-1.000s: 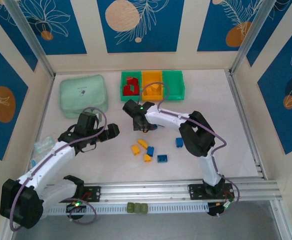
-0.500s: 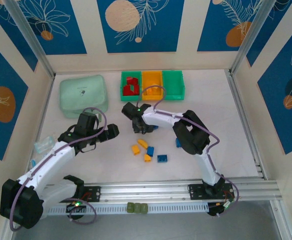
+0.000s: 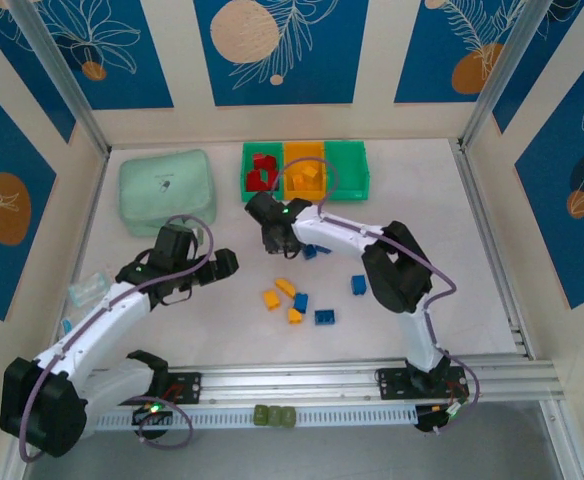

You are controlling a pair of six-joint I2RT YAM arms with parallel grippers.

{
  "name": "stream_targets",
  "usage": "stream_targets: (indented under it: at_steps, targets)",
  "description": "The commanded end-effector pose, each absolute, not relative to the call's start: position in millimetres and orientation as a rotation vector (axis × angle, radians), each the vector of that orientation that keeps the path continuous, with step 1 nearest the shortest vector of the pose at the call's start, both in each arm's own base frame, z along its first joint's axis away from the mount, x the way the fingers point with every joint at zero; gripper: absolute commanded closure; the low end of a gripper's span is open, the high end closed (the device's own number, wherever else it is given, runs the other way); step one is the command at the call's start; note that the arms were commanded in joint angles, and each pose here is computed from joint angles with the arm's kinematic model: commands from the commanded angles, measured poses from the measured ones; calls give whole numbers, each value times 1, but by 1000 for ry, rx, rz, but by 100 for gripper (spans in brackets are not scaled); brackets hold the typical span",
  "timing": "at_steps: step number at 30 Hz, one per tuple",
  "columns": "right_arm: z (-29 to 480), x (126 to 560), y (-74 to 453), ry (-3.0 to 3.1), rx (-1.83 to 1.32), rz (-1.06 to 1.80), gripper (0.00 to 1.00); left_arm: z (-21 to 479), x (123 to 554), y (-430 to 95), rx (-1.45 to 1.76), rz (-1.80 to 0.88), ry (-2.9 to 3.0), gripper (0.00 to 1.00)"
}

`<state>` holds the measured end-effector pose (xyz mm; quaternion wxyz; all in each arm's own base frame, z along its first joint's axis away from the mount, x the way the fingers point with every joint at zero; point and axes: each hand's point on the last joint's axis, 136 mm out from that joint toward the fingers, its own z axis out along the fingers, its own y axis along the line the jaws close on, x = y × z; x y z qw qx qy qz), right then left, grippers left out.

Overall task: Sort the legos into containers by color
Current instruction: Place the lego in the container.

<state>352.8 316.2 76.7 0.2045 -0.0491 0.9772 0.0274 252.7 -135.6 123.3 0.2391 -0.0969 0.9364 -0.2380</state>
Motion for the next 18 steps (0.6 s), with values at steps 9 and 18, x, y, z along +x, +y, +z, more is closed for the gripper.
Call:
stream_targets:
  at_steps: [9,18]
  targets:
    - [118,464,282,2562,-77,144,66,139,289,-172,-178,-813,2541,1]
    - [109,542,270,2555,-4,192,59,148,312,-183,-157,-831,2529,1]
